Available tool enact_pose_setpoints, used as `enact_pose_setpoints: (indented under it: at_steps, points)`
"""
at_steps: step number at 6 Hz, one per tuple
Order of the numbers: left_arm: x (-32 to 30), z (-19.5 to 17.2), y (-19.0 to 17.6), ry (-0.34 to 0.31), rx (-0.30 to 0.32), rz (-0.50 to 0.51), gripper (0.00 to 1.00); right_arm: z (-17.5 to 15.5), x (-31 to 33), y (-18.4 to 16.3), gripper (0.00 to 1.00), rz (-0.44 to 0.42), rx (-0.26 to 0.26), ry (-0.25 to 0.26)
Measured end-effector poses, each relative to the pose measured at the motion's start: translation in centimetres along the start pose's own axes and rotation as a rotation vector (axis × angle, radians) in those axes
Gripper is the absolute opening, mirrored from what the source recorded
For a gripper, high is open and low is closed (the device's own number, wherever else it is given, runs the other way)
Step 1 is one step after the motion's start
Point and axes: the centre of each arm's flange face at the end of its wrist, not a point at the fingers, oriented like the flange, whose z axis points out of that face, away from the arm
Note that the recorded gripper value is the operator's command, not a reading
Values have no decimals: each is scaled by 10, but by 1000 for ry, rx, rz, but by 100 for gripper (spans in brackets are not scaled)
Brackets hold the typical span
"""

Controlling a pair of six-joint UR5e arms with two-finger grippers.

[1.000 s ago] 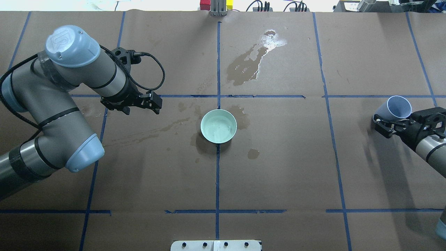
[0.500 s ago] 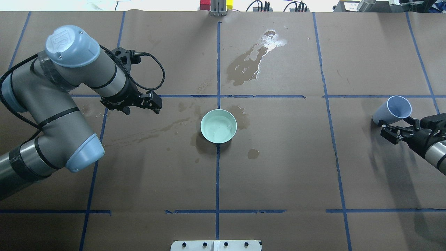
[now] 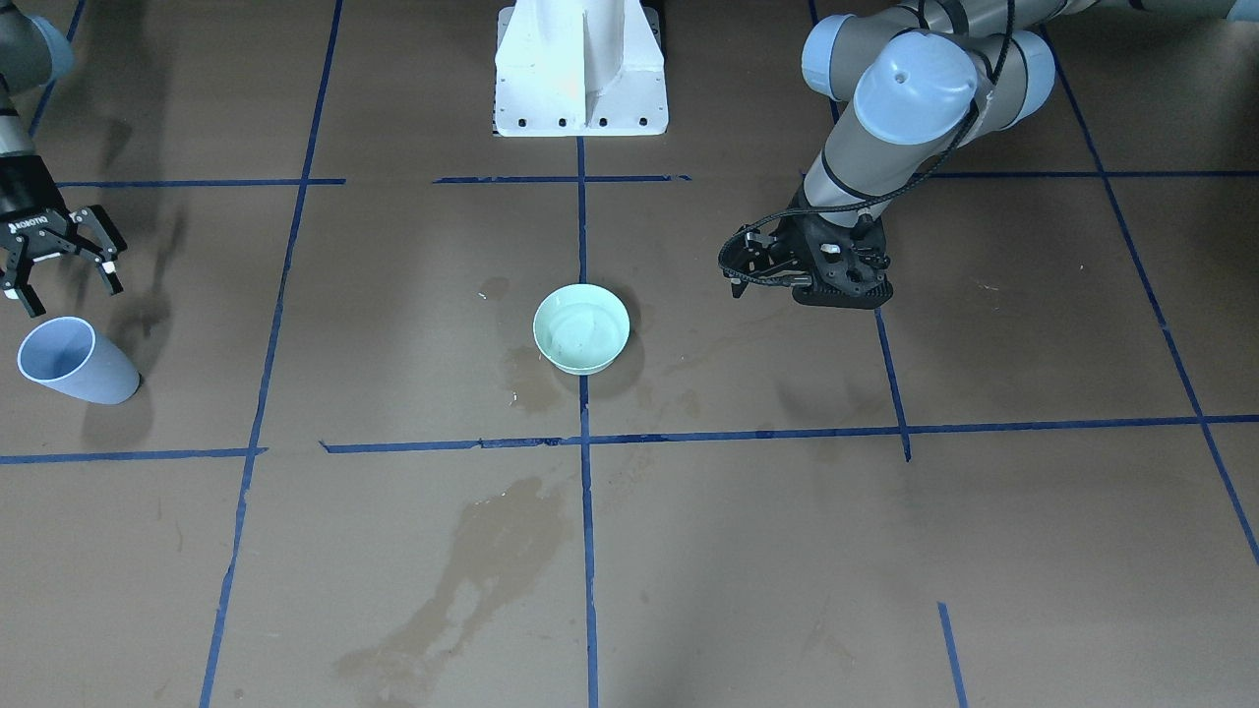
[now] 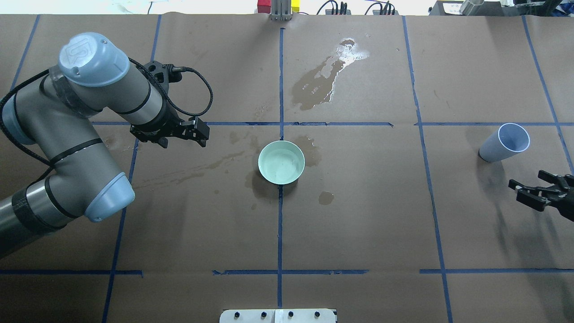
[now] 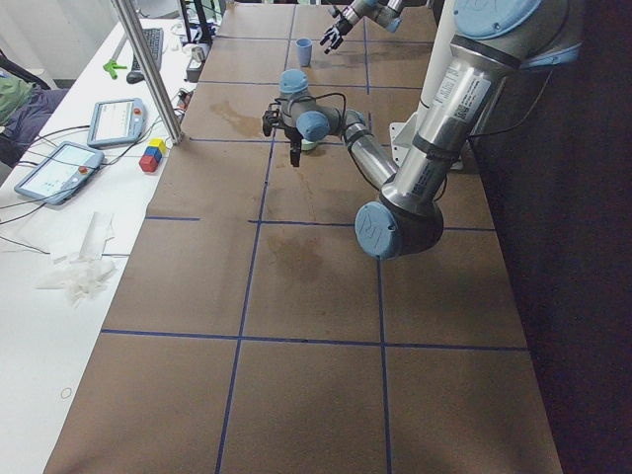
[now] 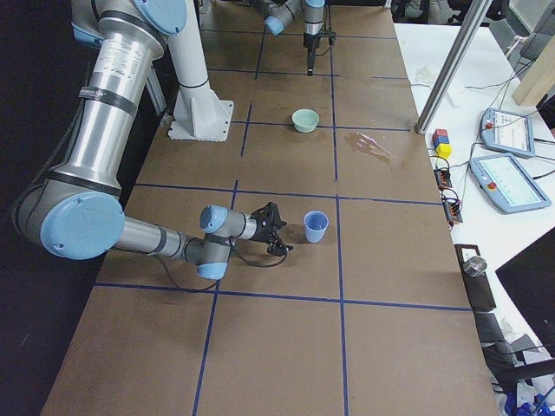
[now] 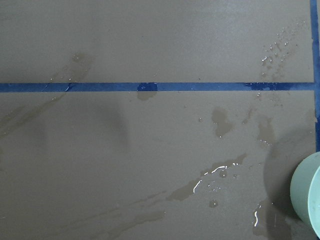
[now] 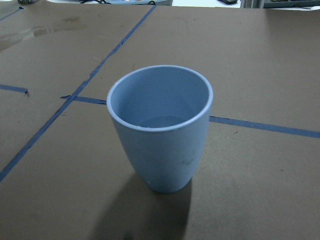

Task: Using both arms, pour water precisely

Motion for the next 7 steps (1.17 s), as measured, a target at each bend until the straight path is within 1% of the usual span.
enact_pose_setpoints:
  at_steps: [2,3,4,5,7]
  points:
    - [4,0,2,4,0,-18,100,-22,41,-23,100,-19,-69,-9]
    - [7,0,2,6,0,-24,100,-30,66,-42,100,-34,-107,0]
    - [12,1,2,3,9,-26,100,-35,92,-69,100,-44,-165,11]
    - [19,2,3,1,22,-32,100,-38,119,-99,100,-36,-241,32]
    - [41,7,0,6,28,-69,100,-33,158,-157,100,11,-417,69]
